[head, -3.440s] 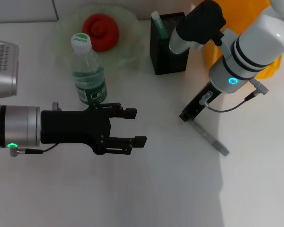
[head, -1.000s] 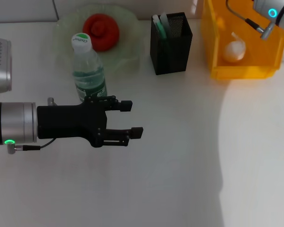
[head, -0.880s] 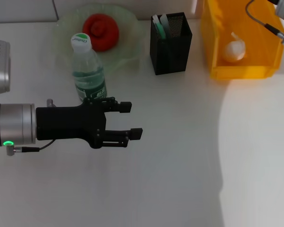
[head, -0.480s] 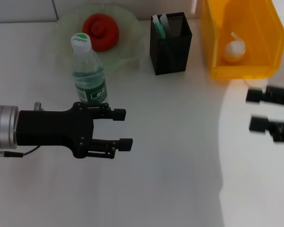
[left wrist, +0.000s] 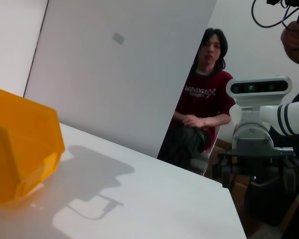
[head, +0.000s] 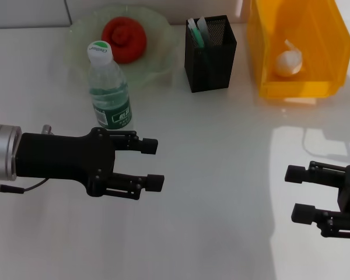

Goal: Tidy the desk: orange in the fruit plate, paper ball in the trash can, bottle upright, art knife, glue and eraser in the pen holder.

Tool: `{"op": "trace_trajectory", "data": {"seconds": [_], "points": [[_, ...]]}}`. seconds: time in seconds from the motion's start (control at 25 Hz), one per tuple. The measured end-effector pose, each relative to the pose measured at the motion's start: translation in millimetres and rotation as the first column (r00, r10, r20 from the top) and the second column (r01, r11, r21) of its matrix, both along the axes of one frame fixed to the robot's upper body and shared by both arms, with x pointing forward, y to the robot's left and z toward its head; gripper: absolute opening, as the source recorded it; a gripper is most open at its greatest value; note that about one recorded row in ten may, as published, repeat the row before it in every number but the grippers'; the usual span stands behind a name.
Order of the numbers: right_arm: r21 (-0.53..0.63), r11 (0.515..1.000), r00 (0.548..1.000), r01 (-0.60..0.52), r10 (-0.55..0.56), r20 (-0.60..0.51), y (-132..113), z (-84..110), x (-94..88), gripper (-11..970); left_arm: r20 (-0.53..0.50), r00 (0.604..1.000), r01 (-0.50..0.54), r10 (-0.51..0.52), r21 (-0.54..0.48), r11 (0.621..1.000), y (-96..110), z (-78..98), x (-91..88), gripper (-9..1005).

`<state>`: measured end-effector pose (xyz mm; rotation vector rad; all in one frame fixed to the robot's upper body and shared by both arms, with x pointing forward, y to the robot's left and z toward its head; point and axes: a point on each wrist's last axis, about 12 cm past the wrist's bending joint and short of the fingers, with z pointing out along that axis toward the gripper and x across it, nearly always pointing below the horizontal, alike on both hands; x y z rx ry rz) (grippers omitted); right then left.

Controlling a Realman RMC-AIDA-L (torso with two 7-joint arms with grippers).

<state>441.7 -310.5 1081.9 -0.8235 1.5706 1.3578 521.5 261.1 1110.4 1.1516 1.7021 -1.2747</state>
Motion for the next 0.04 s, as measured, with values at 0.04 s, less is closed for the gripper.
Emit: {"op": "trace_trajectory", "data": {"seconds": [0.04], "points": [[0.0, 1.0, 1.0, 0.0, 0.0, 0.0, 0.0, 0.0, 0.0, 751, 0.0, 1.0, 0.0, 0.0, 0.0, 1.0, 0.0, 0.0, 0.0, 783]]}}
